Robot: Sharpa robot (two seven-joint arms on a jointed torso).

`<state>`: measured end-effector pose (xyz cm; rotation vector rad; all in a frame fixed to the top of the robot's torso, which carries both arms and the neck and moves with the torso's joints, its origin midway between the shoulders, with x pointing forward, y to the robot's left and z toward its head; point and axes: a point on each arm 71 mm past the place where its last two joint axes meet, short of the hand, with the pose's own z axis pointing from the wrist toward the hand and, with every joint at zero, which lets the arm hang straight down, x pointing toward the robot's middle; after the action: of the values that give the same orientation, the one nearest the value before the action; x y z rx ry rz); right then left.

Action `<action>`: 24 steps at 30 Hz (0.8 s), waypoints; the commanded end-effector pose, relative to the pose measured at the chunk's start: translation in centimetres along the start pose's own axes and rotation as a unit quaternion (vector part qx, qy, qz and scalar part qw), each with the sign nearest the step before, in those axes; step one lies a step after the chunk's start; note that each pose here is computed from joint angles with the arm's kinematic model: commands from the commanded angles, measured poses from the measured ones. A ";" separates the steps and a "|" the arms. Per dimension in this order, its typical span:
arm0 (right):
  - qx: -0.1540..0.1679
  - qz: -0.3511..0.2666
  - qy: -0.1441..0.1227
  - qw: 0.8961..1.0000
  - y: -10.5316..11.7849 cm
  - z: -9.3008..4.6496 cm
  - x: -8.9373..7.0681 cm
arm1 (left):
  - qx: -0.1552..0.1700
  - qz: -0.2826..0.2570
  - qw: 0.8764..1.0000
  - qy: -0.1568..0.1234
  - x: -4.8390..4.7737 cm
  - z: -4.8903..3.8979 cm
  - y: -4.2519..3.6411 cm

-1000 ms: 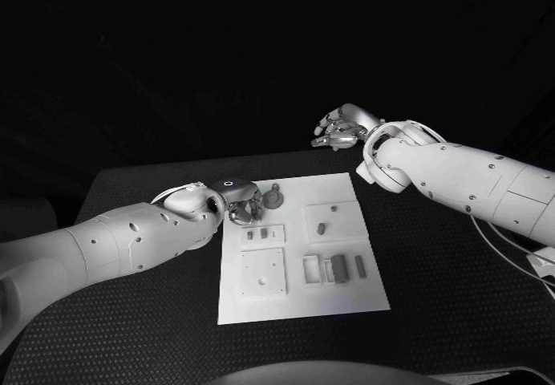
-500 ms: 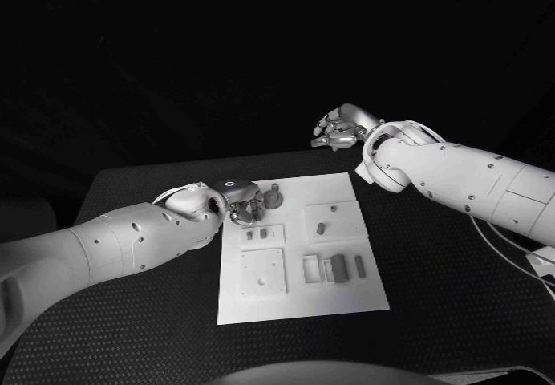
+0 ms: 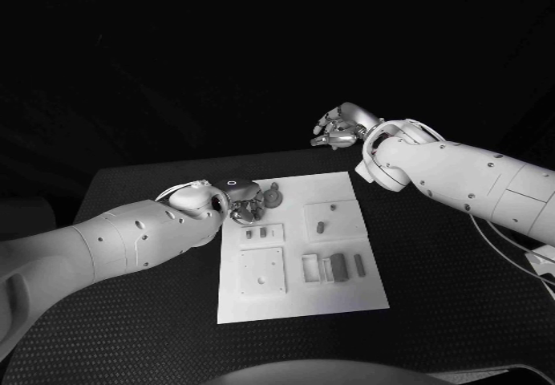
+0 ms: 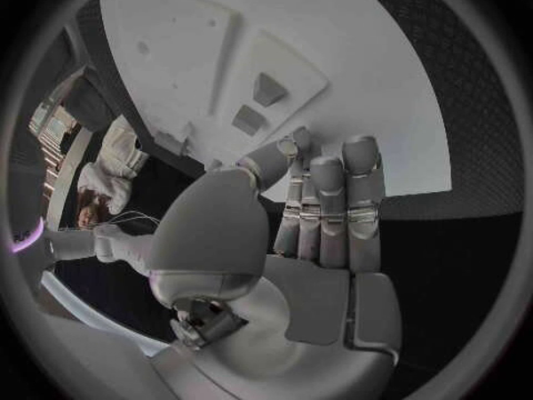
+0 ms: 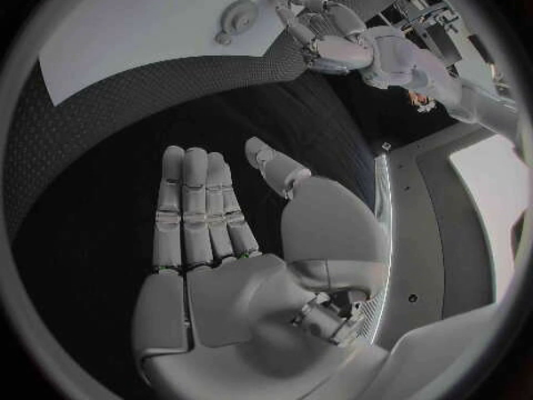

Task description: Assemble the parts on the task board

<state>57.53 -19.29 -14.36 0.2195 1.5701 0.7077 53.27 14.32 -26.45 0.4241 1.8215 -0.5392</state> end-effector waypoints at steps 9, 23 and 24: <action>-0.005 0.000 0.004 1.000 0.1 0.0 0.1 | -0.007 0.004 1.000 0.027 1.64 0.03 0.10; -0.004 0.000 0.004 1.000 0.0 0.0 0.0 | -0.012 -0.009 1.000 0.022 1.60 -0.26 0.56; -0.004 0.000 0.004 1.000 0.0 0.0 0.0 | -0.013 -0.009 1.000 0.022 1.59 -0.28 0.62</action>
<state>57.53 -19.42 -14.36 0.2207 1.5700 0.7058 53.25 14.65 -27.07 0.3988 1.8236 -0.5326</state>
